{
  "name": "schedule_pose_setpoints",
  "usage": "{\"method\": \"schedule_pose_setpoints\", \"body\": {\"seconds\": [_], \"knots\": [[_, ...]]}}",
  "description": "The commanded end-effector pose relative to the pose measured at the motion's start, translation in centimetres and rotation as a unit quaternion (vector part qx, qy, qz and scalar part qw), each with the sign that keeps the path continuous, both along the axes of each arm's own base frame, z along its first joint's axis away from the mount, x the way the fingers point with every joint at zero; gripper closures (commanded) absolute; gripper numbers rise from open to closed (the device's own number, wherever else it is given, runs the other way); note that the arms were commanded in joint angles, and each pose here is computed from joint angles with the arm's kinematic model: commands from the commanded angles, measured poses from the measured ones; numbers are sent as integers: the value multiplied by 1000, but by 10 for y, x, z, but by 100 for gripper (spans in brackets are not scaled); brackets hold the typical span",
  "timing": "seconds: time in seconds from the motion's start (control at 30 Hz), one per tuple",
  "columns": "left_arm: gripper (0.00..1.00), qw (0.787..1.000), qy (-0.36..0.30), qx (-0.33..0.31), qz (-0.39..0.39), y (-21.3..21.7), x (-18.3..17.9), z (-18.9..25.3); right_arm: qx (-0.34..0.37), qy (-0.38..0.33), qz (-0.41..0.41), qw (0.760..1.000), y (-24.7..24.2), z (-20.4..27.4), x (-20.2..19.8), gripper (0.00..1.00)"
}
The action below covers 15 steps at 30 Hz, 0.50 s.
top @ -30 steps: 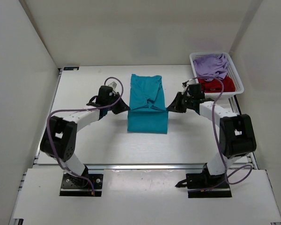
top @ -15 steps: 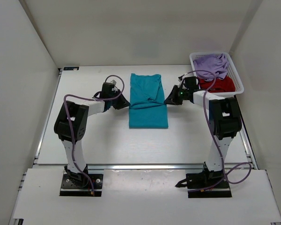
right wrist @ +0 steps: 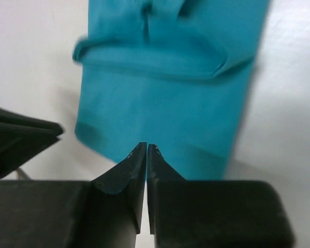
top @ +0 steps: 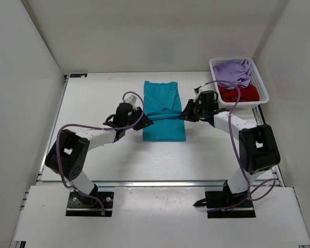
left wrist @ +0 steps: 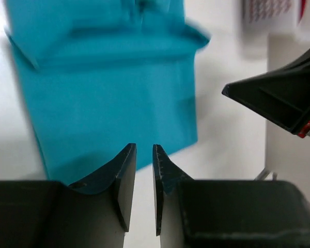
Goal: Fold and stack the t-shirts
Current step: Fold the folded rectangular tshirt in 1/3 of the way
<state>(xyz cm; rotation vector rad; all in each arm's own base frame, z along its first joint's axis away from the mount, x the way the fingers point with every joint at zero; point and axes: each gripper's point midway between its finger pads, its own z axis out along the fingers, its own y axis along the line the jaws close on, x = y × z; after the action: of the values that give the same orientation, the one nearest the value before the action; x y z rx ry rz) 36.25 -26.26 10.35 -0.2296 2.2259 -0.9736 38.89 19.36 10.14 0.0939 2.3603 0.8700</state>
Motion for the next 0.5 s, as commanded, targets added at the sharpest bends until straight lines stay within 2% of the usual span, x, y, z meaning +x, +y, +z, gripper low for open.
{"method": "schedule_pose_setpoints", "body": {"seconds": [0.0,0.03,0.23,0.37,0.47], "knots": [[70,999,32,21,-8,0,-24,-36,-12,20,15,1000,11,-30,-24,97],[71,999,40,20,-13,0,-28,-42,-18,35,19,999,11,-40,-31,100],[74,994,95,56,-13,22,-56,-88,-29,88,17,996,4,-82,-70,100],[74,989,116,92,-15,44,-90,-107,-36,99,19,994,0,-93,-101,100],[75,987,118,106,-10,66,-124,-114,-16,118,40,992,4,-99,-142,100]]}}
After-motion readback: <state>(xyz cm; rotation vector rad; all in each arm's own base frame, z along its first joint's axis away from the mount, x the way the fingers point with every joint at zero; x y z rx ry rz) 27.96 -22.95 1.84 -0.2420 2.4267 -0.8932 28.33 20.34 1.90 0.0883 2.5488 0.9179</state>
